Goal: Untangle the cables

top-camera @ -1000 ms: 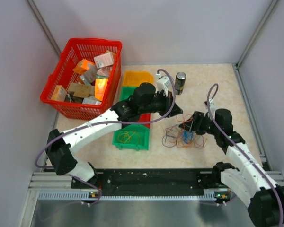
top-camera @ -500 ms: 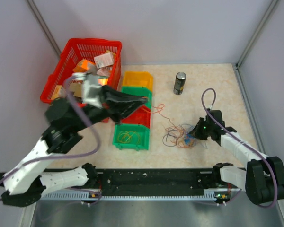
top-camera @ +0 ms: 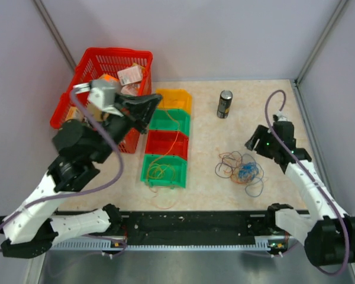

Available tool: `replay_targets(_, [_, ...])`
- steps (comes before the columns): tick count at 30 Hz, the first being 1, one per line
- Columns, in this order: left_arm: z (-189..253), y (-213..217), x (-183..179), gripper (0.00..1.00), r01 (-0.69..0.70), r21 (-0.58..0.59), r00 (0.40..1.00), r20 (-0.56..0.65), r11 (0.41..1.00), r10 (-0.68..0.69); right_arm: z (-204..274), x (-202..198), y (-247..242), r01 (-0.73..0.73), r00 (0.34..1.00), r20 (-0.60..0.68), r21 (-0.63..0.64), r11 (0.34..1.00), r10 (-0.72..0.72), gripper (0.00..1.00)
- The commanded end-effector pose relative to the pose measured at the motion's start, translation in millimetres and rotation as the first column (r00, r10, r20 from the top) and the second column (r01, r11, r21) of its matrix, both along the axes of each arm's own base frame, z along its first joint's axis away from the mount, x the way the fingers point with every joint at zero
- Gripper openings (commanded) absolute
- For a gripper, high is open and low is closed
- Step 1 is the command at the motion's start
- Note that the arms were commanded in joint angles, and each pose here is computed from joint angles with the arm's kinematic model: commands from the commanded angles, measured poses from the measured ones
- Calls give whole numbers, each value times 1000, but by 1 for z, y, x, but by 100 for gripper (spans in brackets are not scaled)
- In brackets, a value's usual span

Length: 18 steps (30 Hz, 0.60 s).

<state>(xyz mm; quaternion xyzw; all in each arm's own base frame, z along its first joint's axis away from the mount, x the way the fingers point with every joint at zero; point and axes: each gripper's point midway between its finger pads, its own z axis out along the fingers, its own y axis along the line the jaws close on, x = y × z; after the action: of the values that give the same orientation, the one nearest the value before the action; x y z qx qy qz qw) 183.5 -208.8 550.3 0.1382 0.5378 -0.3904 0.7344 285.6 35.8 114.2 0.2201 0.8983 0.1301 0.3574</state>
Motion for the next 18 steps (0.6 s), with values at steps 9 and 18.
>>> replay_targets(9, [-44,-39,43,0,-49,113,975,-210,992,72,148,-92,192,-893,342,675,16,451,654,77])
replay_targets(18, [-57,-64,41,0,45,104,956,-292,994,-13,182,-82,232,-905,259,768,-20,426,585,78])
